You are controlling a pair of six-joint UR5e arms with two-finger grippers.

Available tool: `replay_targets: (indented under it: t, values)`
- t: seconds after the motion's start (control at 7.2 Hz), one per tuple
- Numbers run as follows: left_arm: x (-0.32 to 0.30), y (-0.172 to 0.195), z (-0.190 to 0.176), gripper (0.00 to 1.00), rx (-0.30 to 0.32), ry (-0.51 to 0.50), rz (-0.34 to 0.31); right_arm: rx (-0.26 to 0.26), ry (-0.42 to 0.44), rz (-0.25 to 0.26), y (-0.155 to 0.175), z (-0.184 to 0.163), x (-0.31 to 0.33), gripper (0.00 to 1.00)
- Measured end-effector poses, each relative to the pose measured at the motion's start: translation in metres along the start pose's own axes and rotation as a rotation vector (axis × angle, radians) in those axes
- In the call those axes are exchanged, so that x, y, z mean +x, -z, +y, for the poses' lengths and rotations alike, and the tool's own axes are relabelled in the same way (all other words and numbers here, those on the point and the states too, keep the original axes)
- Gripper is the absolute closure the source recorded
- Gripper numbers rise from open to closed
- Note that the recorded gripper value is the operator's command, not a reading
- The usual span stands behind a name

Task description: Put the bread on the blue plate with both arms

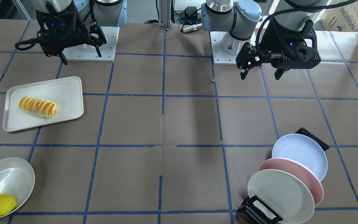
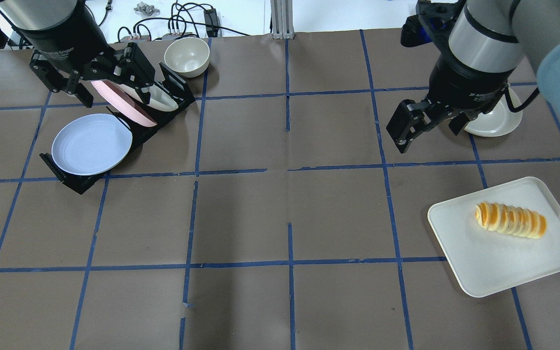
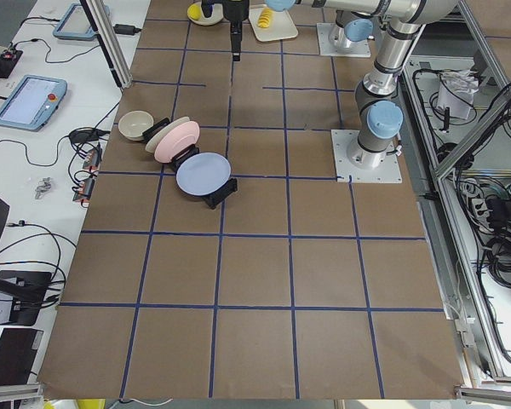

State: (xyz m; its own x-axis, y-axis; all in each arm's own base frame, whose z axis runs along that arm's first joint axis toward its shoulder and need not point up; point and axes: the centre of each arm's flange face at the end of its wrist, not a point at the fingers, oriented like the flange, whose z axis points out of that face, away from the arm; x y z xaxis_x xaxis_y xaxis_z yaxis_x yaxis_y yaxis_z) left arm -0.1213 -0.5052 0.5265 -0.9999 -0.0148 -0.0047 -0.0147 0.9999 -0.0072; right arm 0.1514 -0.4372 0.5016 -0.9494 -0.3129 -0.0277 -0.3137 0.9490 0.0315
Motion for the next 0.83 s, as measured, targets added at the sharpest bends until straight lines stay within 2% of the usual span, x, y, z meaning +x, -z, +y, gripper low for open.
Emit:
replay_targets:
  t: [0.56, 0.83]
  values:
    - [0.000, -0.012, -0.002, 0.00, -0.022, -0.011, 0.000, -0.002, 0.001, 0.003, -0.001, 0.000, 0.000, 0.00]
    - [-0.028, -0.031, -0.032, 0.00, -0.044, -0.035, 0.000, -0.001, 0.000, 0.003, -0.001, 0.000, 0.000, 0.00]
